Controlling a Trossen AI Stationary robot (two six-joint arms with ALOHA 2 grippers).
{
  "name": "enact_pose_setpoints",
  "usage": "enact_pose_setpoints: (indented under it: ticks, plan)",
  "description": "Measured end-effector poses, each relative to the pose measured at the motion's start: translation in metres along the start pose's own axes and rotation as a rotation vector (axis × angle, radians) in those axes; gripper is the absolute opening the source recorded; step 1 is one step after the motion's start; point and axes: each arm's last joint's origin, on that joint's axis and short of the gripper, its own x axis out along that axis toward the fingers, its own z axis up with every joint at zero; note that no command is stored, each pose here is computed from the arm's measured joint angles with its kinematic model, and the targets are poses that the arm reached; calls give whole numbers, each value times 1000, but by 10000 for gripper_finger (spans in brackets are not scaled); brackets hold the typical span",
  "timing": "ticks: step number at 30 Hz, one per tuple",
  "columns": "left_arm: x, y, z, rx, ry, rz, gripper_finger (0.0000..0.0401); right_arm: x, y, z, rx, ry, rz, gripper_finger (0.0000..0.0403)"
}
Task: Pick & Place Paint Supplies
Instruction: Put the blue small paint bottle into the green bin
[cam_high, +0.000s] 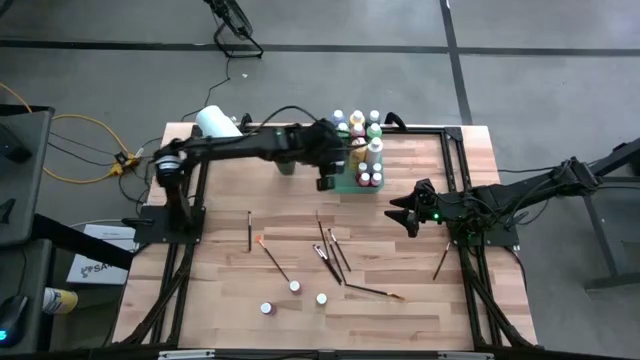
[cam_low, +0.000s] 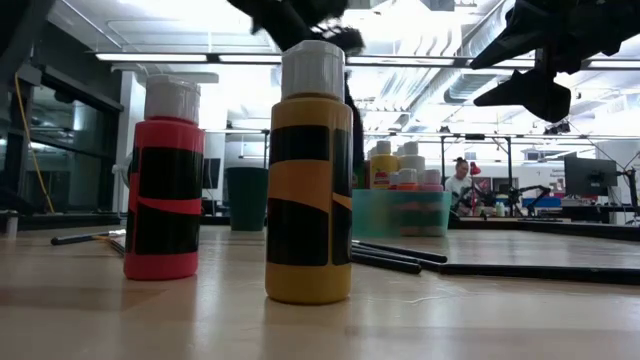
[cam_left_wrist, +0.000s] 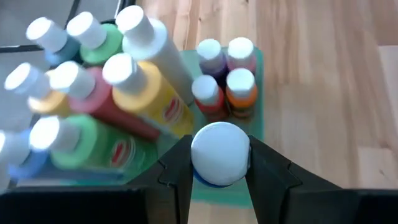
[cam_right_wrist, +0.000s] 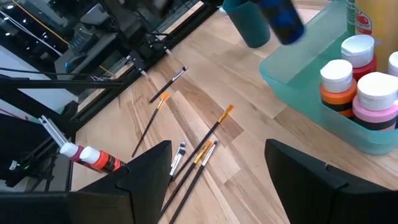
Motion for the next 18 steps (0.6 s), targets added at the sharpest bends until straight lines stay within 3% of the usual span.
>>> enact_pose_setpoints:
  ticks: [7,18]
  plan:
    - [42,1,10,16,63,-30,112,0,0,0,-2,3,-3,252]
    - [83,-27,3,-28,83,-69,112,0,0,0,0,2,3,252]
